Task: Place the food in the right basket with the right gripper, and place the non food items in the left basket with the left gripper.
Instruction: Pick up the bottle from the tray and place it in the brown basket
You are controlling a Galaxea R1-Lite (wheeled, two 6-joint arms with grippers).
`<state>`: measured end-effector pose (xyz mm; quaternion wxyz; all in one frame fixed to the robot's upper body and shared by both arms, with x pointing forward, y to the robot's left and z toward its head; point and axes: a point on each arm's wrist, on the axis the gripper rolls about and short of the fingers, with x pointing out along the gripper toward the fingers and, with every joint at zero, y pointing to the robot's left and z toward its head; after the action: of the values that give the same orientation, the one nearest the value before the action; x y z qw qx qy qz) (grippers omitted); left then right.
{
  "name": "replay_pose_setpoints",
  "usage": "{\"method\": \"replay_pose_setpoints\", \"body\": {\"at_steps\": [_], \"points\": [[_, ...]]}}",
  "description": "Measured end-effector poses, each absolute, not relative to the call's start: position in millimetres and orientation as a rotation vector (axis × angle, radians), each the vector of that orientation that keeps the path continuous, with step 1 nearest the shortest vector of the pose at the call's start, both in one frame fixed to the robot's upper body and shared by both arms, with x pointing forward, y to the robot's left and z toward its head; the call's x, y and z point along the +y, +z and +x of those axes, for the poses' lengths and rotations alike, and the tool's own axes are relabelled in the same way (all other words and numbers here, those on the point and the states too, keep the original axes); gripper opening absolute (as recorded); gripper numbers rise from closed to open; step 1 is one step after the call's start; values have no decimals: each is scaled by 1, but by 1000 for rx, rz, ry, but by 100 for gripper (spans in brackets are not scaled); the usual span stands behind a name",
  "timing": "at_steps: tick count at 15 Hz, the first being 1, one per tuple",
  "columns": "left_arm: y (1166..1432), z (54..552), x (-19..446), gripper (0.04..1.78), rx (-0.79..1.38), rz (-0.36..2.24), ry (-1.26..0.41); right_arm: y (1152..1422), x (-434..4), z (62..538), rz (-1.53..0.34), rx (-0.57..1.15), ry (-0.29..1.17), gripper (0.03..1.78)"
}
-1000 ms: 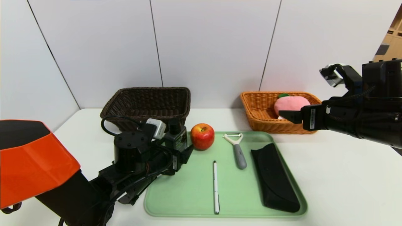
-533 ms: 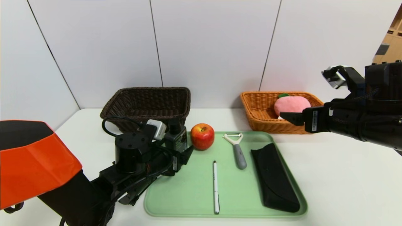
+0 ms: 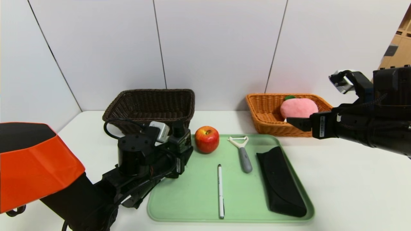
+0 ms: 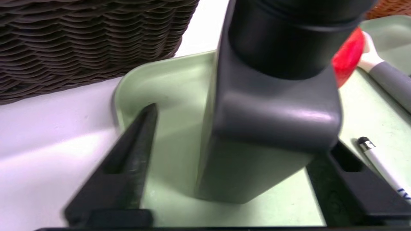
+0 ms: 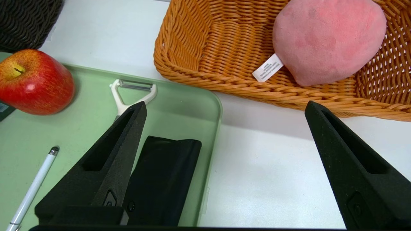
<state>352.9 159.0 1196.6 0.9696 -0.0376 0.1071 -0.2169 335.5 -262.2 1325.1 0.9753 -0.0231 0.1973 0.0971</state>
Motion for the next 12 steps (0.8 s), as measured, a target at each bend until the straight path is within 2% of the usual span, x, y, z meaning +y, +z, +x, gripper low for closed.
{"method": "replay_pose_setpoints", "body": {"at_steps": [4,5,12], "points": [[1196,354,159,79,217,-76,-437,1325,-262,335,-47,399,196,170],[1196,354,159,59,217,-75,-436,1325,-262,335,-47,398,195,170],[1206,346,162,59,204,-88,-453,1322,-263,332,-48,409,197,170]]}}
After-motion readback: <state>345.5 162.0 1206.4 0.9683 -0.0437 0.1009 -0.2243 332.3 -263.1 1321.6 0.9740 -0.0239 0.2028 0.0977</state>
